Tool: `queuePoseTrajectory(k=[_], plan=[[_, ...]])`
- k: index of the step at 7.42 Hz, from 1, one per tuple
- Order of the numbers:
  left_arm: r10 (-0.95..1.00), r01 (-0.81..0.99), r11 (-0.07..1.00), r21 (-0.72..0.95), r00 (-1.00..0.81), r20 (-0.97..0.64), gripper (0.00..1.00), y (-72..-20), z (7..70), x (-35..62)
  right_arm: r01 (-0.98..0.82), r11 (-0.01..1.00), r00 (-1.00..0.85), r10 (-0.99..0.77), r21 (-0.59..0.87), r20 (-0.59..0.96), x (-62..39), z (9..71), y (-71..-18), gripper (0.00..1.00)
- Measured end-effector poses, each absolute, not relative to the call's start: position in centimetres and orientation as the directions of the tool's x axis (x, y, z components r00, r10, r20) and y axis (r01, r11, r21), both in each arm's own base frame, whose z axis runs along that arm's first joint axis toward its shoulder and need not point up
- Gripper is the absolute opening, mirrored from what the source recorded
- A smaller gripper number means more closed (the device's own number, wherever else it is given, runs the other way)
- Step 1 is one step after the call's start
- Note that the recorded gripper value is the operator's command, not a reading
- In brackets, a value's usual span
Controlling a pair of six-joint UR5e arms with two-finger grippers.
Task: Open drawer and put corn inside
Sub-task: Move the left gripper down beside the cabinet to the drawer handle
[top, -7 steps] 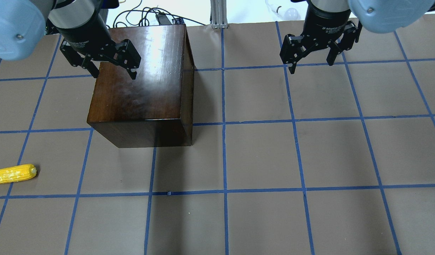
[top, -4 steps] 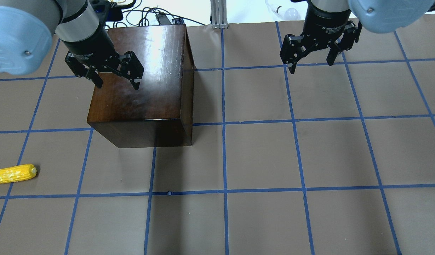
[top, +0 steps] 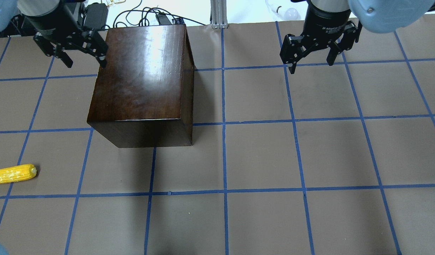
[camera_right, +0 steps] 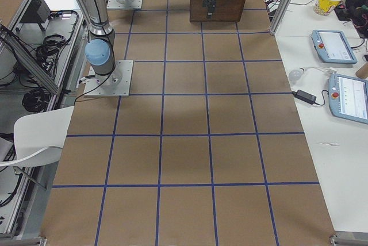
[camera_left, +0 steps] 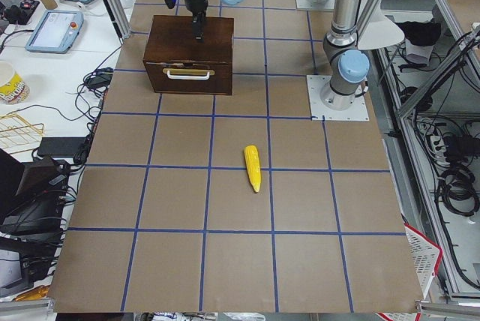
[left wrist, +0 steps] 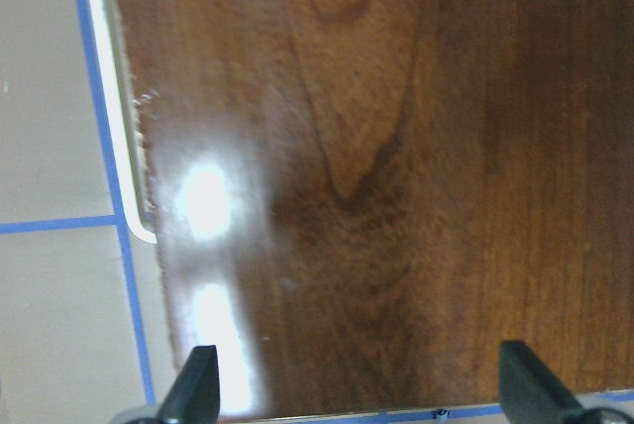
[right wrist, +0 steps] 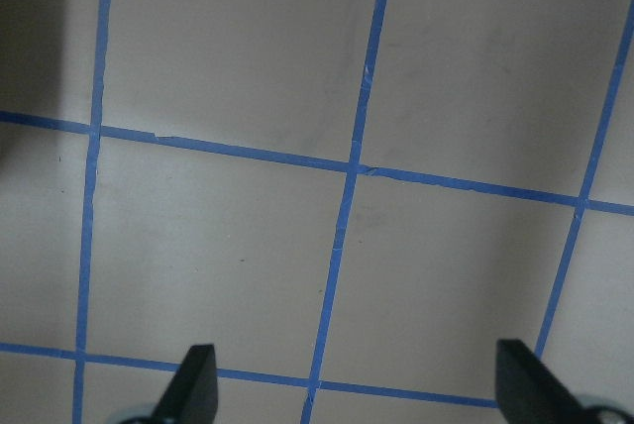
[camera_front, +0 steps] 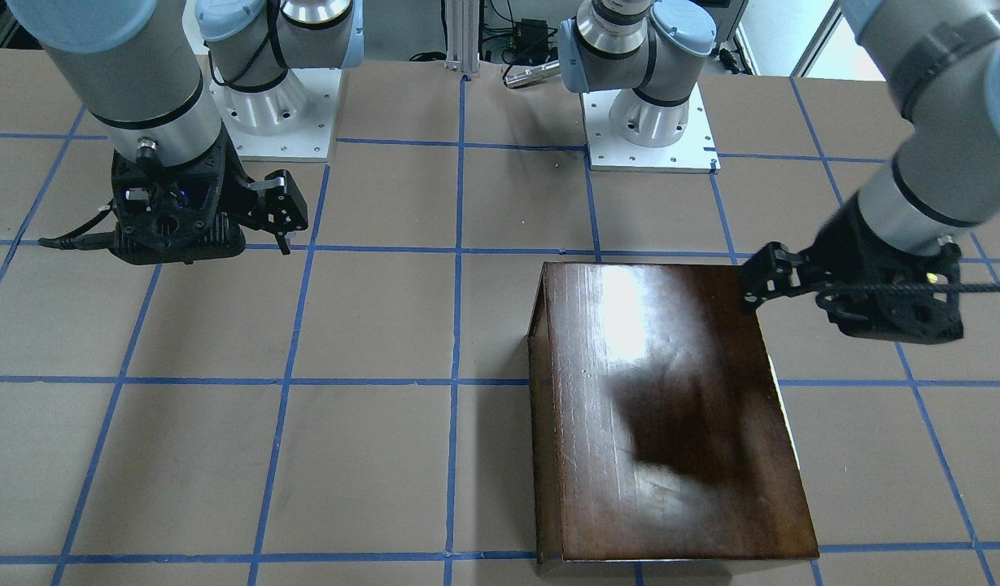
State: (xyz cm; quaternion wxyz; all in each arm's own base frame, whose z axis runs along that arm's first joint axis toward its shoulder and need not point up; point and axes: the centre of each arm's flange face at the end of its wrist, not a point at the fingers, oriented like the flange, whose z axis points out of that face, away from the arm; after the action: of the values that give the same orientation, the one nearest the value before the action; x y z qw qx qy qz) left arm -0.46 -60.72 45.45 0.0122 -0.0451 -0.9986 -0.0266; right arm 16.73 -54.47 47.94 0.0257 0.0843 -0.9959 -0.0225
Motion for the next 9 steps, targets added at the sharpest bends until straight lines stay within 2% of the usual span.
queuePoseTrajectory(k=[4,9], plan=[[0.078,0.082,0.996,0.017,-0.981,0.176,1.00,-65.4,37.6,9.4,-0.167,0.985,-0.984,-0.169,0.049,0.047,16.7,47.9,-54.5,1.00],[0.022,0.038,0.999,0.039,-0.942,0.336,1.00,-66.2,31.0,12.9,-0.166,0.985,-0.985,-0.168,0.049,0.047,16.7,47.9,-54.5,1.00]])
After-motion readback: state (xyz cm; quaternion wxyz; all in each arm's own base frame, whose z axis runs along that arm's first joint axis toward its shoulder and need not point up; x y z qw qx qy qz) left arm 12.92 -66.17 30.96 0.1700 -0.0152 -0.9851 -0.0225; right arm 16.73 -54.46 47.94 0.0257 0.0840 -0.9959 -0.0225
